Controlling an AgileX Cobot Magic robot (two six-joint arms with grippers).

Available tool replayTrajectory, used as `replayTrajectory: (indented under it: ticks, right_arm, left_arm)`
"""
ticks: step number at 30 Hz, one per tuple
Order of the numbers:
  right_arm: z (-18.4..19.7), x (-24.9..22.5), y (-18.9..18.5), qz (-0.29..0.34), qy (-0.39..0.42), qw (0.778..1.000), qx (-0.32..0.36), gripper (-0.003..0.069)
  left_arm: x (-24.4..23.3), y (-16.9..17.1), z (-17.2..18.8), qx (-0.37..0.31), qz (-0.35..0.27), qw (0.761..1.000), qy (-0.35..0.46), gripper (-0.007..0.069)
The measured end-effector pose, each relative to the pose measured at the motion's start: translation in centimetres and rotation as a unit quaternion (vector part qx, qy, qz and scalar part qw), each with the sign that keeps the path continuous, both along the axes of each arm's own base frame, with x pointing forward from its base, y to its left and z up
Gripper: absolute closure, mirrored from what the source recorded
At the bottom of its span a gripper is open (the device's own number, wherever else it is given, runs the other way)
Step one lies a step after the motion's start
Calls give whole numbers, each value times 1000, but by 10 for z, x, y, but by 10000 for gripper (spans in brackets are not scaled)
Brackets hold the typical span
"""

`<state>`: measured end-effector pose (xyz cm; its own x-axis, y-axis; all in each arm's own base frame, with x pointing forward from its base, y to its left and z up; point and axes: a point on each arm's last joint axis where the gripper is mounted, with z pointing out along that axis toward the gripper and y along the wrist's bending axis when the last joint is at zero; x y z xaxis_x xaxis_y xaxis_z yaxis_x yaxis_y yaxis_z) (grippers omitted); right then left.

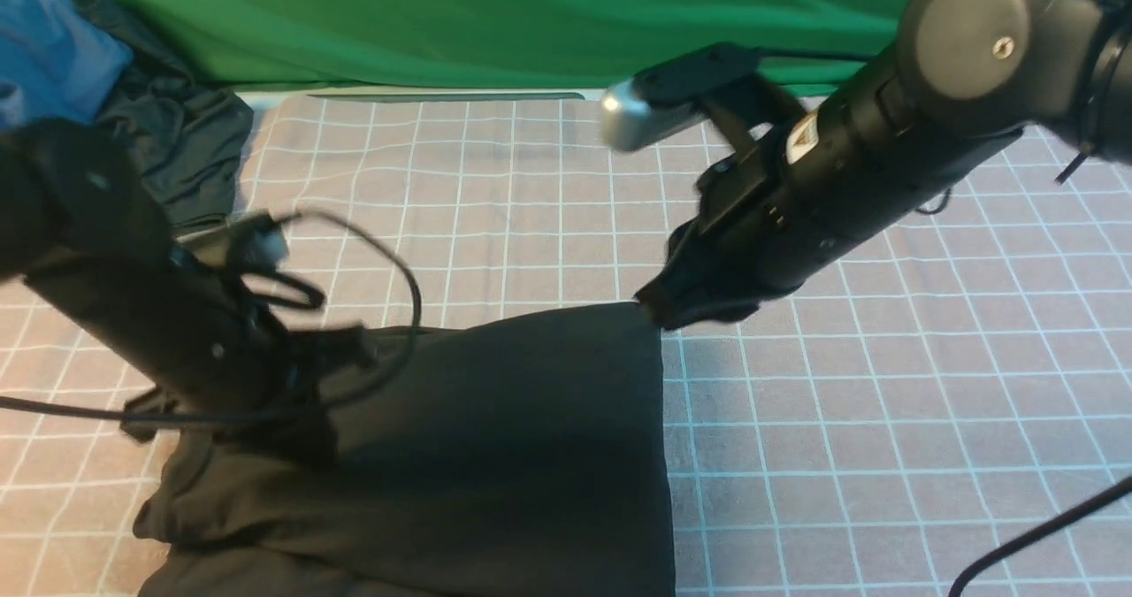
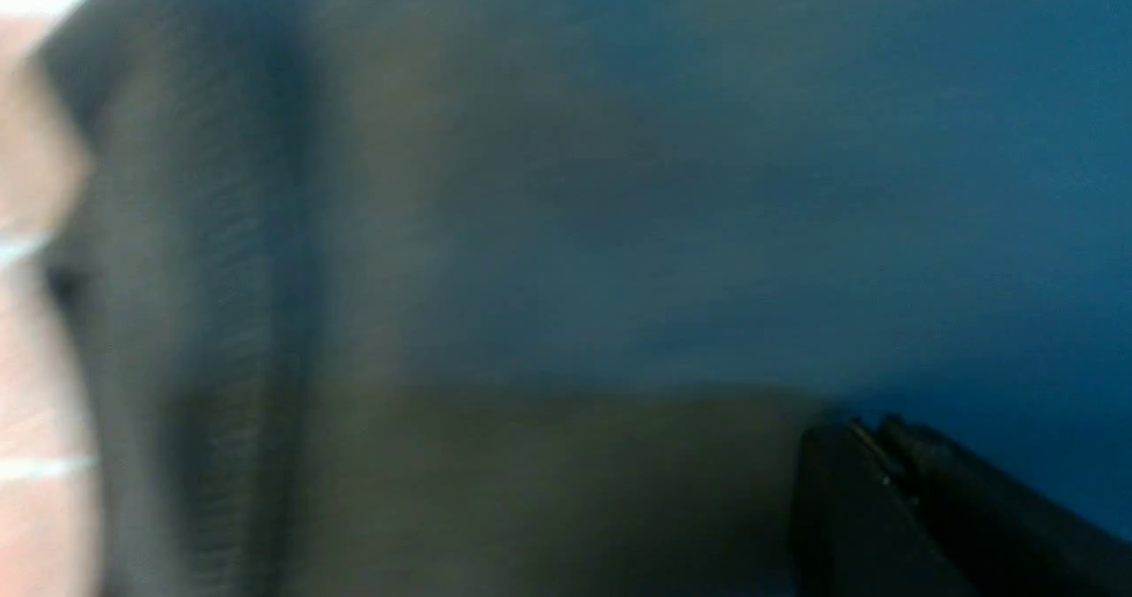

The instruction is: Fold a long-sleeved shirt over a pink coffee tablecloth.

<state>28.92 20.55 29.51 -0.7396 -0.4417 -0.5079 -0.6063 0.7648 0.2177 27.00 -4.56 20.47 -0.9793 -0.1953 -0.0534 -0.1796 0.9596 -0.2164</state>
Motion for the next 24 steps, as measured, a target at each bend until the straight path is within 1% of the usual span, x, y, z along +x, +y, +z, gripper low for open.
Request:
replayTrajectory:
  ticks: [3,5,7,10,11,14,16,19,23,24]
  right_arm:
    - [-1,11,-15,-41,7,999,5,566]
    - [-1,16,-22,-61,8,998,8,556]
    - [-6,26,-30,-90,11,996,11,516]
    - [-16,35,-33,-107,17,994,11,446]
    - [-24,41,-32,-111,26,994,6,398]
    - [-47,57,-24,-112,47,993,-6,298]
    - [-59,64,-21,-112,58,992,-11,263]
    - [-76,75,-16,-113,72,991,-18,192]
    - [-92,84,-9,-118,93,989,-13,88]
    - [-94,85,-8,-118,97,988,-9,74]
  left_arm:
    - [-1,4,-12,34,11,998,42,580]
    - [-1,5,-14,38,15,998,48,580]
    - [-1,5,-15,41,16,998,48,580]
    - [0,6,-15,47,23,998,44,580]
    - [0,7,-15,52,28,997,42,580]
    - [1,10,-17,65,33,996,49,580]
    - [1,10,-20,69,35,996,55,580]
    - [1,10,-23,69,35,995,61,580]
    - [2,9,-29,58,46,996,40,579]
    - [0,9,-33,56,48,997,37,579]
